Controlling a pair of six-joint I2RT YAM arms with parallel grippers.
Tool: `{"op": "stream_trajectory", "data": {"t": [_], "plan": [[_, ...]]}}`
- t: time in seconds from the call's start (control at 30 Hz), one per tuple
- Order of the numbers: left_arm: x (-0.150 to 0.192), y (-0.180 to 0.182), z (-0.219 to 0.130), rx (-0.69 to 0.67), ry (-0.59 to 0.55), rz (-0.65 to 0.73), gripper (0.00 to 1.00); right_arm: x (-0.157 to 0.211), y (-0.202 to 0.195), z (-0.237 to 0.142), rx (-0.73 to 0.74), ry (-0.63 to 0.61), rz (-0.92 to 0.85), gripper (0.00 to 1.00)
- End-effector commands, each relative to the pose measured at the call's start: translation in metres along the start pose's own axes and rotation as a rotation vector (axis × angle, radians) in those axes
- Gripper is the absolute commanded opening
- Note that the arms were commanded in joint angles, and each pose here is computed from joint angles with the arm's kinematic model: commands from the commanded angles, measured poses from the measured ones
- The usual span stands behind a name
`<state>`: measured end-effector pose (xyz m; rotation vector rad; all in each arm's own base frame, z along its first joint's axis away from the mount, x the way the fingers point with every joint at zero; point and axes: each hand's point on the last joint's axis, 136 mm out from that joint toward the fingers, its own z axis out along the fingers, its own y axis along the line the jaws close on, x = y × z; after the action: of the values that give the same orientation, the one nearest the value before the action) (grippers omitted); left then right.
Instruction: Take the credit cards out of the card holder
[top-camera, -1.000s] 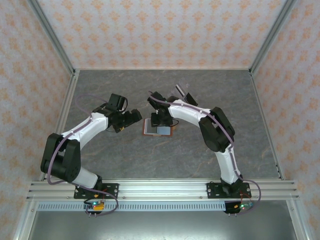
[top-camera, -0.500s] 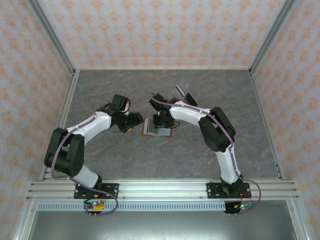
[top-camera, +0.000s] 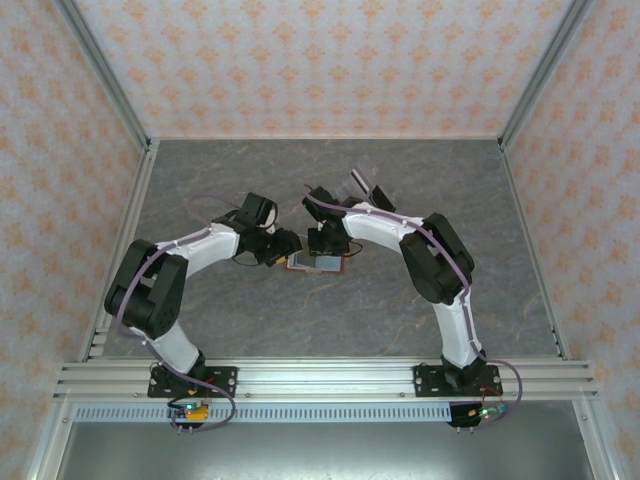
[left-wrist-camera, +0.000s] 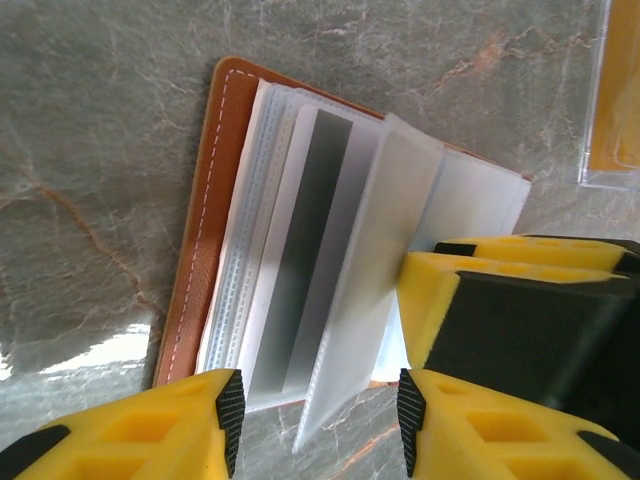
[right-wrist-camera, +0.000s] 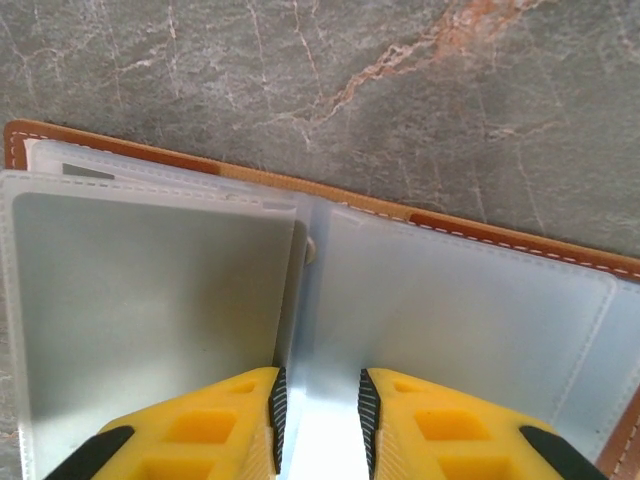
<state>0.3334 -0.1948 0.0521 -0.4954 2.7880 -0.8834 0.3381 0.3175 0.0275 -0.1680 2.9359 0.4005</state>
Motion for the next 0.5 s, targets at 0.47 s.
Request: {"op": "stream_trajectory", "data": {"t": [0.47], "plan": [[-0.0028,-0.0192,0.0149,0.084,0.029,0.012,0.32,0.0114,-0.0198,0.0154,0.034,0.042,0.048,0.28]]}}
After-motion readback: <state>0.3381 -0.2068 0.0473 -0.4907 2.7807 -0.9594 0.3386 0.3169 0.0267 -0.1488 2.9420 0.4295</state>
